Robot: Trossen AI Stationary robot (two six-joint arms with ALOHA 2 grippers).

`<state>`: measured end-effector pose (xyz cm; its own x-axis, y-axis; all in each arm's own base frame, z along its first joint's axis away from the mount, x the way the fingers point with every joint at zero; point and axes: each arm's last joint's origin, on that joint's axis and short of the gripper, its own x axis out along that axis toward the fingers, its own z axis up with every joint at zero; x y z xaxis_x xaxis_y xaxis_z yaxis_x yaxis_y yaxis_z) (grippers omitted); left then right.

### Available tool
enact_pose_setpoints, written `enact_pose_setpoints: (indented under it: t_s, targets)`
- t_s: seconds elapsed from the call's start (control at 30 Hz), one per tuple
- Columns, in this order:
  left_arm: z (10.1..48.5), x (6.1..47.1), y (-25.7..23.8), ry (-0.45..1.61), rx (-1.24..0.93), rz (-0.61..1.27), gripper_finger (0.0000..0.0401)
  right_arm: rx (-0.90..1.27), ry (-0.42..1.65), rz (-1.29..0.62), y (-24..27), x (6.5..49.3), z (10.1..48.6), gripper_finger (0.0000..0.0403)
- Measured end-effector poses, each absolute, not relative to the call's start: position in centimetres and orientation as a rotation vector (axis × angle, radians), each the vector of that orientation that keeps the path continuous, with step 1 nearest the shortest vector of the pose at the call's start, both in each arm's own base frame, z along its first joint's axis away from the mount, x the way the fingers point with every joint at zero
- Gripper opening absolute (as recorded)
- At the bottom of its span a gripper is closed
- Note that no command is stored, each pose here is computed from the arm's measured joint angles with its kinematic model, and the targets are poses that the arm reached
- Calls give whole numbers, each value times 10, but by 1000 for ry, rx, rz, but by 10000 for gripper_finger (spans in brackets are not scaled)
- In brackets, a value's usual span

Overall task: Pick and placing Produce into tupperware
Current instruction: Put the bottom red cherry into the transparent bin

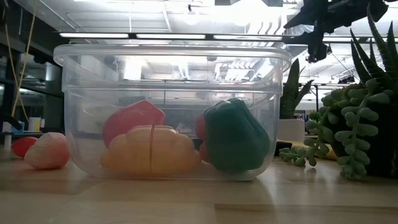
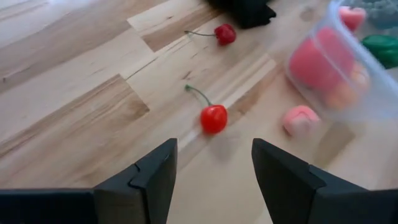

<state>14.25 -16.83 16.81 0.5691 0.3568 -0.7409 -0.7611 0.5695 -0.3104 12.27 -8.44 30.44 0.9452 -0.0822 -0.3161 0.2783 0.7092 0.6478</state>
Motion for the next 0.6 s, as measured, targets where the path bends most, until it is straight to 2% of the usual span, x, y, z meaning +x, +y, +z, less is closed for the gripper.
enact_pose_setpoints:
  t_s: [0.3,0.6]
  targets:
    - [130,151,-178,606,-658,822,198,775,272,-208,-85,123,304,171]
    - [109,161,-192,640,-632,743,198,785,287,-213,-84,122,303,171]
